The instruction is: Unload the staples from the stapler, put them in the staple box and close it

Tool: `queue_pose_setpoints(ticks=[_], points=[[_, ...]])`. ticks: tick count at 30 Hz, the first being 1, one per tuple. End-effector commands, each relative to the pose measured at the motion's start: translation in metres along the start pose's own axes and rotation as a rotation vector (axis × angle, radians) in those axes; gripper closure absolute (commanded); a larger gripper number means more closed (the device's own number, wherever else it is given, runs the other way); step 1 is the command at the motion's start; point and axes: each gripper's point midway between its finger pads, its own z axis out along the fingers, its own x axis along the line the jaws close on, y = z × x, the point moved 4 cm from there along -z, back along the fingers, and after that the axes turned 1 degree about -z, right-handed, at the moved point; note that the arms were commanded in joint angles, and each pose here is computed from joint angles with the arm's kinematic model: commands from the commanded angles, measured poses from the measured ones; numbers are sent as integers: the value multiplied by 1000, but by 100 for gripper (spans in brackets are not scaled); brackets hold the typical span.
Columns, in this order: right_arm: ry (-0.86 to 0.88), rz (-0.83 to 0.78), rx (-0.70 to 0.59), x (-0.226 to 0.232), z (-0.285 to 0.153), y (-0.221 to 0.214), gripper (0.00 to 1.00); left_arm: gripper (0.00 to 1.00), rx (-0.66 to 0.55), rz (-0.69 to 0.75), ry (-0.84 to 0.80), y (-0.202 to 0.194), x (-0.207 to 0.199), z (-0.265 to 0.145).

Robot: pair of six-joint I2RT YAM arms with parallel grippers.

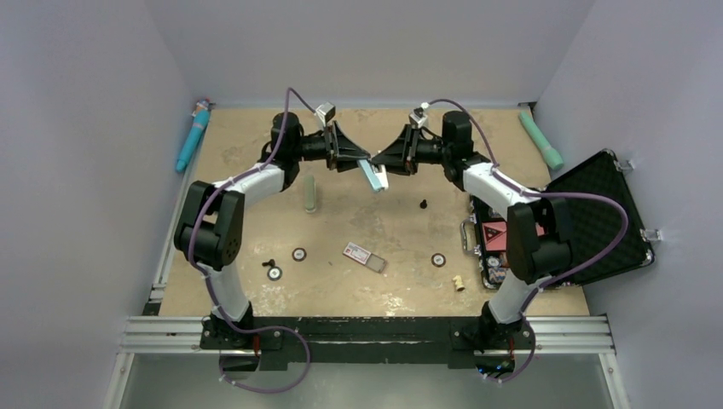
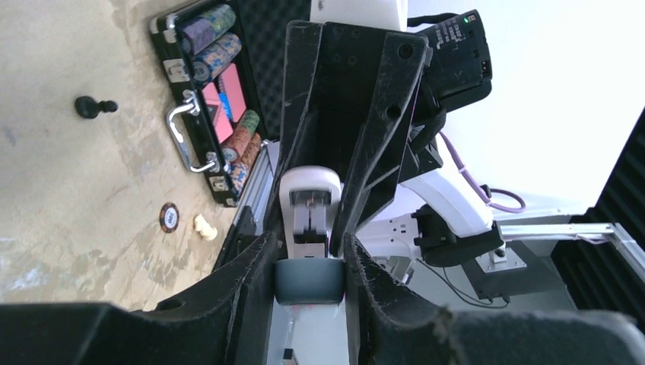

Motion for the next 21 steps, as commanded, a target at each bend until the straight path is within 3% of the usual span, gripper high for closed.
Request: queue_pose_setpoints(ticks=[1,2,8,16,21], points=[[-28,-5,-199,9,-30,31,100,96,44,28,36,-18,3,-5],[-43,2,-215,5,-34,33,100,100,36,18,57,-18,7,-6],[-144,55,-309,-9,-49,44,100,100,-24,-112,243,-24,39,-3],[-520,270,-471,-64,-63,59,100,100,-52,-465,498,-53,87,29],[-642,306,-610,-73,-74,90,100,100,-73,-618,664,-65,123,21]])
